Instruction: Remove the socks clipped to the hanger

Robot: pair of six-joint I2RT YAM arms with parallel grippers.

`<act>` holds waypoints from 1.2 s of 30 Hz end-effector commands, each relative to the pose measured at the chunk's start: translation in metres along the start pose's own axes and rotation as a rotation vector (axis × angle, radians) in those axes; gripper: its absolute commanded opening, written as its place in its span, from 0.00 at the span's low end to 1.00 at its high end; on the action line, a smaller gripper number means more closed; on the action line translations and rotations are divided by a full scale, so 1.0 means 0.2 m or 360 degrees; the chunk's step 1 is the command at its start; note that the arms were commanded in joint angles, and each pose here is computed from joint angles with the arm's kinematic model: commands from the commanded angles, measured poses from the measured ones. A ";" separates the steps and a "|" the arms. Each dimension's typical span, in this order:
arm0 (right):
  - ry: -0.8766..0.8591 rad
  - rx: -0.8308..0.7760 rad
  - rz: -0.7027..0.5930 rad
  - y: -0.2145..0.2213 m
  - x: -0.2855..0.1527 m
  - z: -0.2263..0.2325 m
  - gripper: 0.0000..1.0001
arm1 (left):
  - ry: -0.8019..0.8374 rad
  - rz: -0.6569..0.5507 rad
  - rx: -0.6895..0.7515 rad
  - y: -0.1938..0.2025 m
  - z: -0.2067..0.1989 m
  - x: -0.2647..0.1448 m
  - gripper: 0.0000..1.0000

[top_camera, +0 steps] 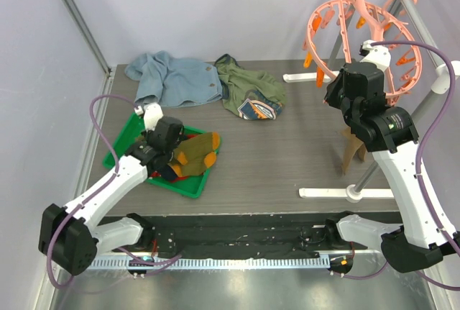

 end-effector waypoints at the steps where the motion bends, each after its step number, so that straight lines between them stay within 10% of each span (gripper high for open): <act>1: -0.0093 0.0006 -0.0069 -0.04 -0.03 0.02 0.06 | -0.0283 0.0102 -0.0176 0.15 0.17 0.05 0.00; 5: -0.0107 0.0014 -0.0073 -0.05 -0.03 0.02 0.06 | -0.0389 0.0088 -0.0229 0.16 0.23 0.08 0.02; 10: -0.0144 0.0034 -0.0072 -0.05 -0.04 0.04 0.06 | -0.0479 -0.0001 -0.0258 0.05 0.25 0.03 0.27; 14: -0.0158 0.0045 -0.0074 -0.05 -0.04 0.04 0.06 | -0.0498 -0.0133 -0.0347 -0.05 0.28 -0.04 0.73; 36: -0.0327 0.0231 -0.0142 -0.13 -0.10 0.10 0.06 | 0.1582 -0.0272 0.0024 -0.06 -0.98 -0.56 0.80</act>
Point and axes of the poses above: each gripper's point midway between its finger pads, its own x axis out along the fingers, its own z axis along the line the jaws close on, y = z × x, the point moved 8 cm from there along -x, back along the fingers, and after that the axes turned 7 degrees about -x, right-handed, at the moved point
